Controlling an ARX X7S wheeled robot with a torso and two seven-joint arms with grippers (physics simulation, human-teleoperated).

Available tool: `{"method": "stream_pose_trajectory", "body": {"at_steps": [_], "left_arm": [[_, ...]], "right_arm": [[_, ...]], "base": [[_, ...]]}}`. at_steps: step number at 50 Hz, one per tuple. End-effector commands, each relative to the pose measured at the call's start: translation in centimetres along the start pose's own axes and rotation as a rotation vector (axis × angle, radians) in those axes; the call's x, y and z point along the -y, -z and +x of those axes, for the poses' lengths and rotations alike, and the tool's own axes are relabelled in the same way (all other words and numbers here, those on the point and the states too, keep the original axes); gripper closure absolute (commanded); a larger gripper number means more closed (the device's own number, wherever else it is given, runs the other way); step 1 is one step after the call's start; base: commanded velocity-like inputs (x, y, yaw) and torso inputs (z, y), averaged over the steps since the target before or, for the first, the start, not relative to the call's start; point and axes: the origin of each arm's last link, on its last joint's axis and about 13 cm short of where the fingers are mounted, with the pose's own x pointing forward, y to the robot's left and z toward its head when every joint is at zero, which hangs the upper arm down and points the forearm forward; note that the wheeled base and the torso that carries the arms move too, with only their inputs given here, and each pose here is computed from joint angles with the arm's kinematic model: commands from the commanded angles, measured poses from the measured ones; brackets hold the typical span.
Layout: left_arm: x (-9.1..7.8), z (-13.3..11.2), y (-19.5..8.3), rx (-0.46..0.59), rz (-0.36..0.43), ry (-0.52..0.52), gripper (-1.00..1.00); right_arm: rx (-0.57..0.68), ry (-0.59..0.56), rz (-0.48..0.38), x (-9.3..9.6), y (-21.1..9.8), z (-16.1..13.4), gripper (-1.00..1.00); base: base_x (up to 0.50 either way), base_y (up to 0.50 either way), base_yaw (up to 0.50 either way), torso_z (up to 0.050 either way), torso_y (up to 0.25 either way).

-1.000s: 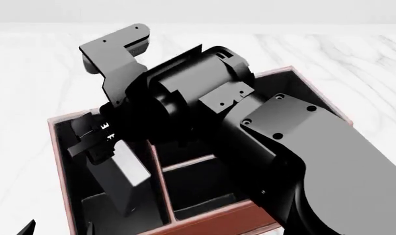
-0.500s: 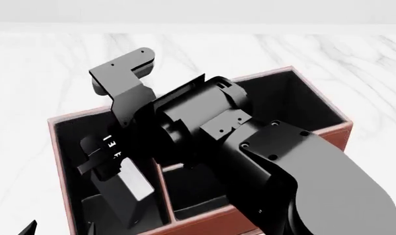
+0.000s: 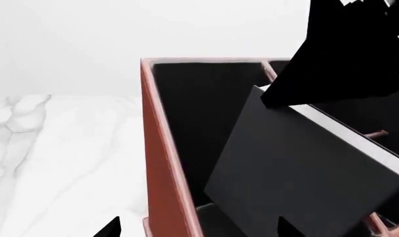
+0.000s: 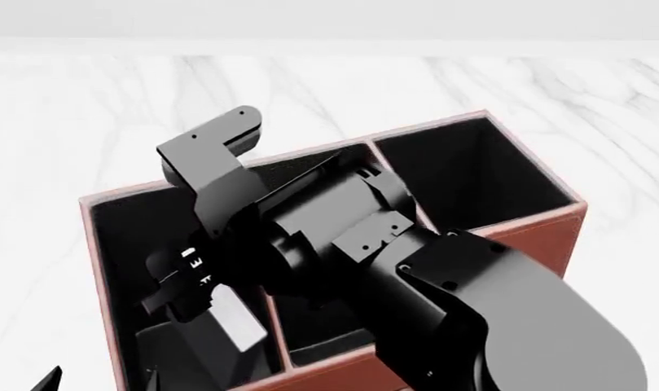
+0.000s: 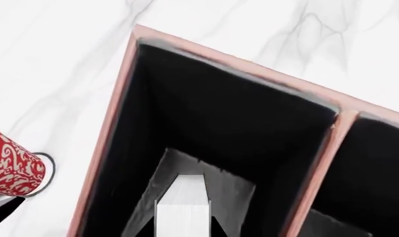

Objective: Pick up the book and place it in the left compartment of the caddy.

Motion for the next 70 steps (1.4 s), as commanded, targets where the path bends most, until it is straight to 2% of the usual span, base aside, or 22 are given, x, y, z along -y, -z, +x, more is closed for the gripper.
{"method": "stream_pose_trajectory", "body": {"at_steps": [1,8,9,34,39,43,46,47,48,50,52,53,54,55,57,58,59,63,65,68,69,70], "left_arm": [[0.0,0.0,0.0,0.0,0.0,0.001,-1.0],[0.0,0.0,0.0,0.0,0.0,0.002,-1.0],[0.0,0.0,0.0,0.0,0.0,0.003,-1.0],[-0.1,0.0,0.0,0.003,-0.001,0.003,-1.0],[-0.1,0.0,0.0,0.002,-0.002,0.002,-1.0],[-0.2,0.0,-0.2,0.007,-0.006,-0.005,-1.0],[-0.1,0.0,-0.1,0.005,-0.006,-0.004,-1.0],[-0.1,0.0,-0.1,0.005,-0.007,-0.003,-1.0],[-0.2,0.1,-0.1,0.006,-0.006,-0.004,-1.0],[-0.1,0.0,-0.1,0.005,-0.007,-0.006,-1.0],[-0.1,0.0,-0.1,0.003,-0.007,-0.006,-1.0],[-0.1,0.1,-0.1,0.004,-0.005,-0.006,-1.0],[-0.2,0.1,-0.1,0.003,-0.006,-0.006,-1.0],[-0.2,0.1,-0.1,0.005,-0.003,-0.005,-1.0],[-0.2,0.1,-0.1,0.004,-0.004,-0.007,-1.0],[-0.2,0.2,-0.1,0.006,-0.002,-0.008,-1.0],[-0.2,0.1,-0.1,0.005,-0.004,-0.008,-1.0],[-0.2,0.1,-0.1,0.008,0.001,-0.007,-1.0],[-0.1,0.1,0.0,0.007,0.002,-0.006,-1.0],[-0.1,0.1,0.0,0.007,0.005,-0.004,-1.0],[-0.1,0.0,0.1,0.007,0.007,-0.002,-1.0],[0.0,0.0,0.1,0.007,0.008,-0.001,-1.0]], "right_arm": [[0.024,-0.002,-0.022,0.0,-0.2,0.0,1.0],[0.024,-0.014,-0.004,0.0,-0.2,0.0,1.0],[0.027,-0.009,0.012,0.0,-0.2,0.0,-1.0],[0.041,0.006,0.013,0.1,-0.5,-0.1,-1.0],[0.058,0.021,0.112,0.2,-2.3,-1.7,-1.0],[0.09,0.025,0.12,0.2,-3.3,-2.5,-1.0],[0.186,0.038,0.113,0.8,-4.1,-2.7,-1.0],[0.254,0.043,0.111,1.0,-3.8,-3.2,-1.0],[0.25,0.05,0.113,1.0,-3.4,-3.6,-1.0],[0.339,0.088,0.104,1.1,-2.5,-4.4,-1.0],[0.418,0.155,0.105,1.4,-1.4,-5.4,-1.0],[0.459,0.141,0.147,1.3,-0.6,-6.1,-1.0],[0.479,0.178,0.141,1.4,-0.2,-6.2,-1.0],[0.545,0.25,0.086,1.5,0.5,-6.3,-1.0],[0.639,0.256,0.163,1.5,1.8,-6.6,-1.0],[0.692,0.269,0.151,1.6,2.1,-6.7,-1.0],[0.828,0.304,0.163,1.8,2.8,-6.9,-1.0],[0.992,0.365,0.265,1.8,4.4,-8.1,-1.0],[1.052,0.391,0.278,1.4,5.8,-8.3,-1.0],[1.095,0.452,0.259,1.1,7.2,-8.2,-1.0],[1.182,0.467,0.18,1.0,7.9,-8.0,-1.0],[1.163,0.481,0.178,0.9,8.2,-7.9,-1.0]], "base": [[0.0,0.0,0.0,0.0,0.0],[0.0,0.0,0.0,0.0,0.001],[0.0,0.0,0.0,0.0,0.0],[0.0,0.0,0.0,0.0,0.0],[0.0,0.0,0.0,0.0,0.0],[0.0,0.0,0.0,0.0,0.0],[0.0,0.0,0.0,0.0,0.0],[0.0,0.0,0.0,0.0,0.0],[0.0,0.0,0.0,0.0,0.0],[0.0,0.0,0.0,0.0,0.0],[0.0,0.0,0.0,0.0,0.0],[0.0,0.0,0.0,0.0,0.0],[0.0,0.0,0.0,0.0,0.0],[0.0,0.0,0.0,0.0,0.0],[0.0,0.0,0.0,0.0,0.0],[0.0,0.0,0.0,0.0,0.0],[0.0,0.0,0.0,0.0,0.0],[0.0,0.0,0.0,0.0,0.0],[0.0,0.0,0.0,0.0,0.0],[0.0,0.0,0.0,0.0,0.0],[0.0,0.0,0.0,0.0,0.0],[0.0,0.0,0.0,0.0,0.0]]}}
